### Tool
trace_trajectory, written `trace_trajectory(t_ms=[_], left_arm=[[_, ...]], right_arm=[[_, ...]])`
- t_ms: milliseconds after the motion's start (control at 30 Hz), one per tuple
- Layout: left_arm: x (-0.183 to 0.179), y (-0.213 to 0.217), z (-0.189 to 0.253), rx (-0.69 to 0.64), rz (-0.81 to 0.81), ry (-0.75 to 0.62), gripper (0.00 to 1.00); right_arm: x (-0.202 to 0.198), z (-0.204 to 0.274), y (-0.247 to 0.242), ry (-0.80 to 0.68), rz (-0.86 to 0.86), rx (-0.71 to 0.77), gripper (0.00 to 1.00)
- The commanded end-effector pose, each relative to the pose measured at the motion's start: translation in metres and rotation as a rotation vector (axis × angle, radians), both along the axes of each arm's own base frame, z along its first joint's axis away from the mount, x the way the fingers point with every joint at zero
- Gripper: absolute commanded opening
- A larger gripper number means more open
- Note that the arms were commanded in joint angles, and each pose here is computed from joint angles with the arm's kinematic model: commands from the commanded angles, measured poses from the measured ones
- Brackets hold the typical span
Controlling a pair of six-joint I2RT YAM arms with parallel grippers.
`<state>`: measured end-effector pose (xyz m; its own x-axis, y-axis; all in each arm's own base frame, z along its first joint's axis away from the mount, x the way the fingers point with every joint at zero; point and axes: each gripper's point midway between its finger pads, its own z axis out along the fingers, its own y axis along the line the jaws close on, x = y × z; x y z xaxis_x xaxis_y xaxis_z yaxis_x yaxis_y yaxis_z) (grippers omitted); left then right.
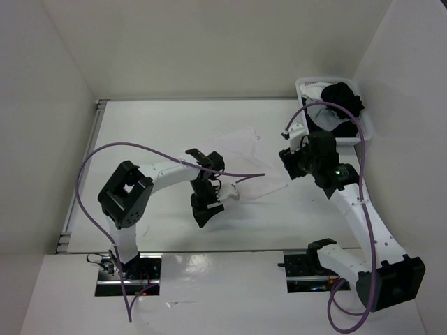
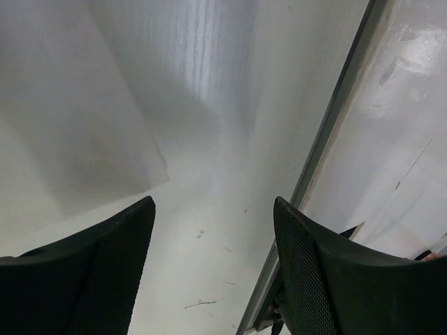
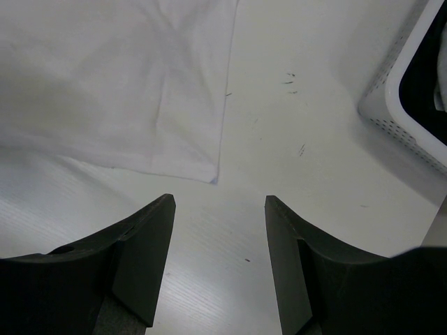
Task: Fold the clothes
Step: Fold the tank top
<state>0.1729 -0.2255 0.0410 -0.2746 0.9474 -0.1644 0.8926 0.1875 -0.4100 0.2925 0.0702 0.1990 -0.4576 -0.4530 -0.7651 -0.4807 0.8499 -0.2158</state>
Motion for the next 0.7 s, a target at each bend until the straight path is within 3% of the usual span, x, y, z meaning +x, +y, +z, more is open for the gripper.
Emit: trace_trajectory(t_ms=[0, 200, 467, 667], left_arm=[[0.027, -0.009, 0.036, -0.114, 0.048, -0.111, 0.74], [0.113, 0.003, 0.064, -0.241, 0.432, -0.312, 0.74], [0.210, 0.094, 0.064, -0.109, 0.946, -0.532, 0.75], [0.246, 0.114, 0.050, -0.082, 1.052, -0.538, 0.75]], right_arm=[[0.010, 0.013, 0.000, -0.027, -0.006, 0.002, 0.62], [0.049, -0.005, 0.012, 0.048, 0.022, -0.018, 0.62], [0.143, -0.038, 0.021, 0.098, -0.021, -0.058, 0.57], [0.200, -0.059, 0.040, 0.141, 0.000, -0.009, 0.53]])
